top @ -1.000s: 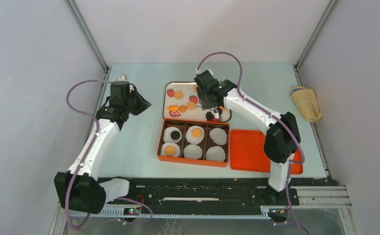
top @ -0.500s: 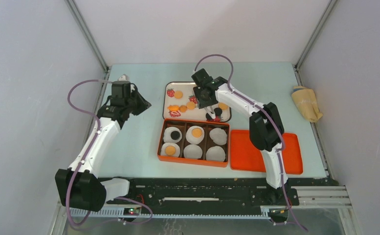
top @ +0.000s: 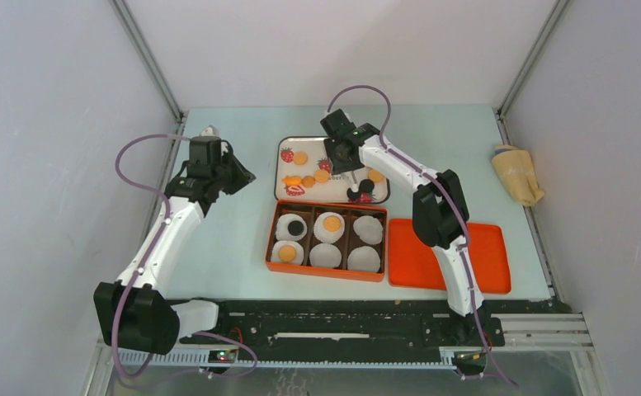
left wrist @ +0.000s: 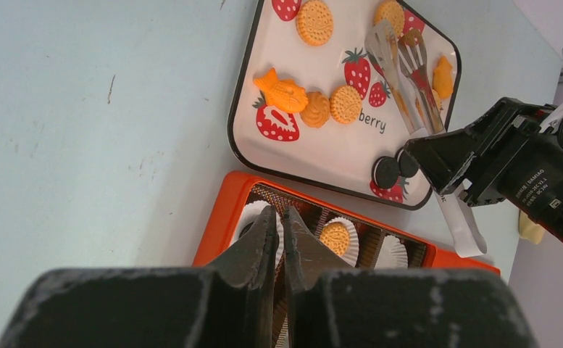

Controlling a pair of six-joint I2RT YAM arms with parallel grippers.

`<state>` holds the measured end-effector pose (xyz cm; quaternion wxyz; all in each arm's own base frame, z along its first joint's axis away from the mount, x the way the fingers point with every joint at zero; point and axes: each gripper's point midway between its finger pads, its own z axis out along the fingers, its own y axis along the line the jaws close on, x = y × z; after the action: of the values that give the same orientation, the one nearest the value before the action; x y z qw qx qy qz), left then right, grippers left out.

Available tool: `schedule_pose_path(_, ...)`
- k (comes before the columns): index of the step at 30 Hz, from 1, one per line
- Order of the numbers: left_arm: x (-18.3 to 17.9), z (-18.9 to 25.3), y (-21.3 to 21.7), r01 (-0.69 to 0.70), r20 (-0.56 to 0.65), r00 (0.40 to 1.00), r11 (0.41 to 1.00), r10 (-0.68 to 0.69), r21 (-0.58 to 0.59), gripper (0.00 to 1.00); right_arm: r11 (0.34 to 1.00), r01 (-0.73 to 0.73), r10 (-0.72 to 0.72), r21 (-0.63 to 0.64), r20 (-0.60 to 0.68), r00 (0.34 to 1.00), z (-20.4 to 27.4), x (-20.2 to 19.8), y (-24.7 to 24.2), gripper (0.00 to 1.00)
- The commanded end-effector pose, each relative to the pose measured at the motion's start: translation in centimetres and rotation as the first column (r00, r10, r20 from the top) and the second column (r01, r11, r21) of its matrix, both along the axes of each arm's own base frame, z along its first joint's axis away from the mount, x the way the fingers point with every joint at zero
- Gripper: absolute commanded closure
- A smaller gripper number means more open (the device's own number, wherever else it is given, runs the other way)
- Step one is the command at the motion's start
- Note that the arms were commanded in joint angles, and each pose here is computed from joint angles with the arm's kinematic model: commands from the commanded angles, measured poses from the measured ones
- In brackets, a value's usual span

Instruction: Pack the cookies

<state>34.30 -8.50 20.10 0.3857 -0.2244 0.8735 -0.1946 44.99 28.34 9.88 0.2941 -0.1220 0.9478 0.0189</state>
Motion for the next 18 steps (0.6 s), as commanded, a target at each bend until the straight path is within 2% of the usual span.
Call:
schedule_pose_path(1,1.3,3.4,-0.4,0.021,0.097,0.995,1.0,-0.021,0.001,0.88,0.998,0.056,-0.056,0.001,0.064,0.996,1.7,1.4,-0.6,0.44)
schedule_pose_path(9,1.3,3.2,-0.6,0.028,0.093,0.995,1.0,-0.027,-0.008,0.88,0.999,0.048,-0.049,0.013,0.047,0.998,0.8,3.1,0.2,0.45)
schedule_pose_path(12,1.3,3.2,-0.6,0.029,0.093,0.995,1.0,-0.029,-0.007,0.88,0.998,0.055,-0.056,0.011,0.029,0.998,0.2,3.4,0.2,0.48)
schedule_pose_path(18,1.3,3.0,-0.9,0.043,0.085,0.996,0.999,-0.041,-0.015,0.88,0.997,0.075,-0.075,0.019,0.033,0.997,0.8,3.3,-0.6,0.67)
